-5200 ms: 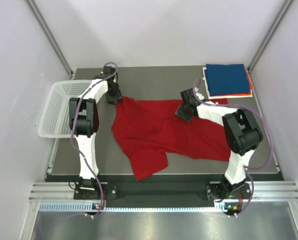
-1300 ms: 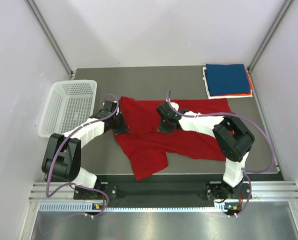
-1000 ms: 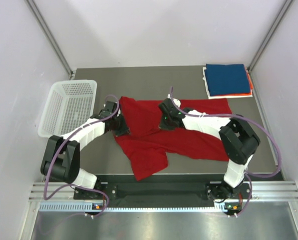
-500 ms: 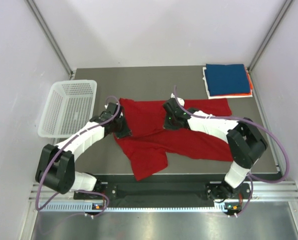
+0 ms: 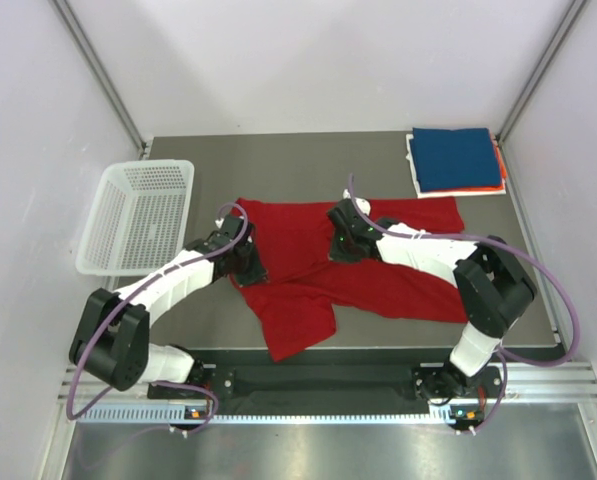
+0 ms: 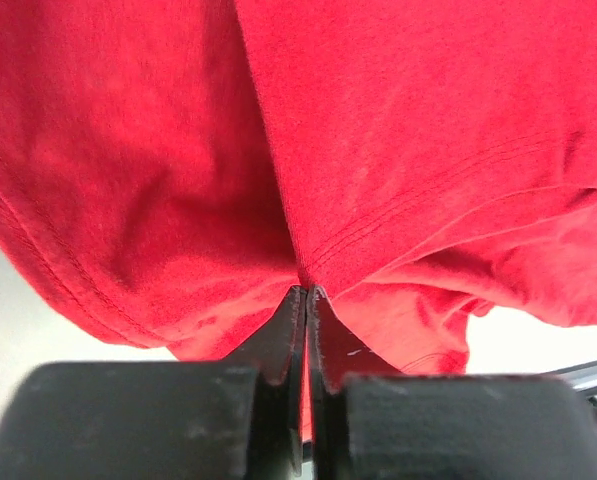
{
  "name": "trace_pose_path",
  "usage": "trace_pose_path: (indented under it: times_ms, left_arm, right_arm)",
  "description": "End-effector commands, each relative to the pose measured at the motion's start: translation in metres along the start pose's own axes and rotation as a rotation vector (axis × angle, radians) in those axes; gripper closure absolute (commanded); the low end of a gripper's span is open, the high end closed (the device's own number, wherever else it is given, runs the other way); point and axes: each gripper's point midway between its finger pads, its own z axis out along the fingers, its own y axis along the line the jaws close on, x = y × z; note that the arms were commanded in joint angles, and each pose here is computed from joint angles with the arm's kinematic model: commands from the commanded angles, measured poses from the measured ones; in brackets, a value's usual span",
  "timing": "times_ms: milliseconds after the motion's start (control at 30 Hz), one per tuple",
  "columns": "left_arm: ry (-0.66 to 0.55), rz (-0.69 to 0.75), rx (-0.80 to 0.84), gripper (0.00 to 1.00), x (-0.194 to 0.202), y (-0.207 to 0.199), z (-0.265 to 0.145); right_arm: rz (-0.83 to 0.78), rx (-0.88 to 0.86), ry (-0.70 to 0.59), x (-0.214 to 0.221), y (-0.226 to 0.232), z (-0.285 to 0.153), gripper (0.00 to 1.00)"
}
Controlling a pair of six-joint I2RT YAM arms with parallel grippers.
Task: Fold and stack the t-shirts
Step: Fold the tshirt
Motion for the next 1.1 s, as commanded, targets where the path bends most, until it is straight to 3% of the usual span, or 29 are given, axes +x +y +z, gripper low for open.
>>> trace_pose_path:
  times_ms: [0, 100, 200, 300, 467, 700, 733, 867, 1067]
  left_arm:
    - [0.006, -0.050, 0.030, 0.92, 0.008, -0.005, 0.004]
    - [0.035, -0.040, 0.019, 0.76, 0.013, -0.002, 0.009]
    - [0.010, -0.006, -0.040, 0.71, -0.004, 0.000, 0.004]
    - [-0.082, 0.027, -0.051, 0.61, -0.051, -0.012, -0.013]
    - [-0.230, -0.005, -0.151, 0.52, -0.137, 0.022, -0.025]
    - [-0.309, -0.038, -0.117, 0.50, -0.220, 0.023, -0.006]
    - [-0.256, -0.051, -0.111, 0.50, -0.218, 0.026, 0.010]
    - [-0.244, -0.040, -0.098, 0.54, -0.235, 0.021, 0.027]
    - [-0.202, -0.061, -0.135, 0.67, -0.223, 0.038, 0.055]
  right_arm:
    - [0.011, -0.023, -0.053, -0.013, 0.002, -0.011, 1.00]
    - [0.007, -0.012, -0.042, -0.008, -0.003, -0.008, 1.00]
    - [0.011, -0.003, -0.036, -0.005, -0.006, -0.007, 1.00]
    - [0.009, 0.000, -0.033, -0.003, -0.008, -0.006, 1.00]
    - [0.003, 0.014, -0.037, -0.003, -0.012, -0.005, 0.99]
    - [0.009, 0.030, -0.026, -0.001, -0.013, 0.005, 0.97]
    - [0.010, 0.033, -0.023, 0.000, -0.013, 0.006, 0.98]
    - [0.001, 0.044, -0.030, -0.004, -0.015, 0.006, 1.00]
    - [-0.003, 0.079, -0.041, -0.007, -0.032, 0.002, 1.00]
